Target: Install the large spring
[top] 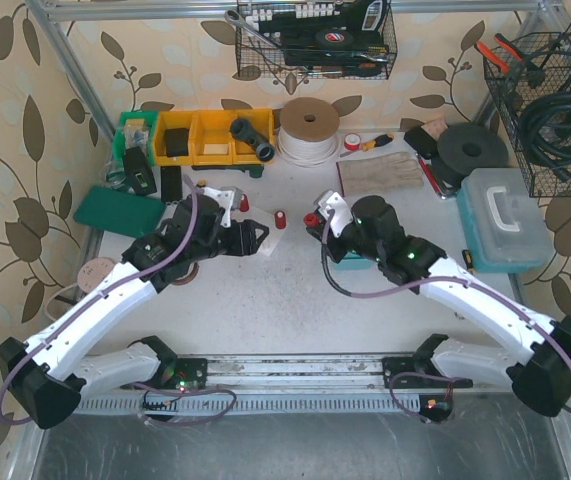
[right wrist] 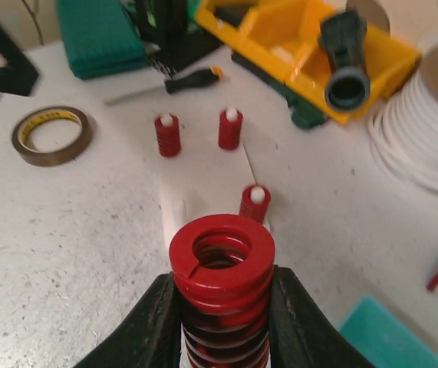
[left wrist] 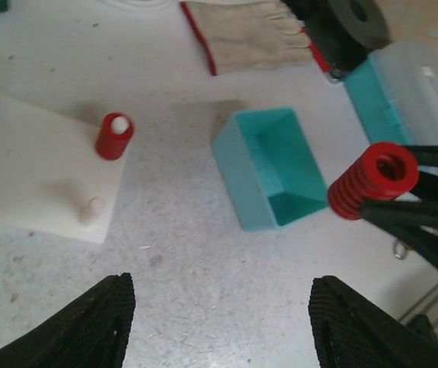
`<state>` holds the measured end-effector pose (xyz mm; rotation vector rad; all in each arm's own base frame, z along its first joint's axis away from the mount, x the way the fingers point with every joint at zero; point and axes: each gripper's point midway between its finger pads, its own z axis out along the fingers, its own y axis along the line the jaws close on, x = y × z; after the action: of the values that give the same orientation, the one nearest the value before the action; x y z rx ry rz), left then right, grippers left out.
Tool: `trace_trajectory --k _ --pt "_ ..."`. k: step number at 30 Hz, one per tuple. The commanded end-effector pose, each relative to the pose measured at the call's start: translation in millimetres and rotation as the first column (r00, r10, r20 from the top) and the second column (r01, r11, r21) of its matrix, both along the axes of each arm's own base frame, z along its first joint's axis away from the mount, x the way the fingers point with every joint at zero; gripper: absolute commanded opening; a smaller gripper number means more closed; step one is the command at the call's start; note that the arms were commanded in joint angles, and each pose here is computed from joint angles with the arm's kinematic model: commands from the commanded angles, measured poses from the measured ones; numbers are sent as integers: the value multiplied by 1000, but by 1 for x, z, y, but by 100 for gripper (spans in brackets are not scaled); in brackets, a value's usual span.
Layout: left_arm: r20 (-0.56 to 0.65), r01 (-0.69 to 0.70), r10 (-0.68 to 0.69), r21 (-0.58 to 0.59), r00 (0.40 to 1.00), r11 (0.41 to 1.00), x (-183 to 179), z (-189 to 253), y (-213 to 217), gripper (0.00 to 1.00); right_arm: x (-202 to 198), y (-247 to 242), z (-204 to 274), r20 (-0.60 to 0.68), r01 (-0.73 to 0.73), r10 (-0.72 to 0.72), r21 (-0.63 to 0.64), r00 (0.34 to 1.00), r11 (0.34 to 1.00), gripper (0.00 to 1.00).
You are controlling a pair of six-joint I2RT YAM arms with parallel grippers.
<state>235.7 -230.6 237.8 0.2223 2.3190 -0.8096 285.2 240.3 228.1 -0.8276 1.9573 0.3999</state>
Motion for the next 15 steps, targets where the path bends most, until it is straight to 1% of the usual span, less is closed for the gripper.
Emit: trace_trajectory --k 1,4,7,9,12,15 --pt "18 118 -117 -73 993 990 -9 41 -23 68 -12 19 44 215 -129 114 58 970 990 1" --pt "15 177 -177 -92 984 980 -9 50 -36 73 -18 25 44 224 -178 165 40 961 983 1" --pt "-10 238 -240 -91 971 967 -6 53 -52 74 -18 30 35 229 -191 182 18 956 982 1" --pt "-33 284 -289 -109 957 953 -5 52 -65 74 -17 33 29 225 -187 181 4 957 982 1" --pt "-52 324 -333 -132 942 937 -2 51 -79 71 -14 37 22 220 -180 180 -21 959 983 1" --pt "-73 342 -351 -108 934 933 2 43 -84 71 -10 37 17 214 -158 161 -30 964 987 1"
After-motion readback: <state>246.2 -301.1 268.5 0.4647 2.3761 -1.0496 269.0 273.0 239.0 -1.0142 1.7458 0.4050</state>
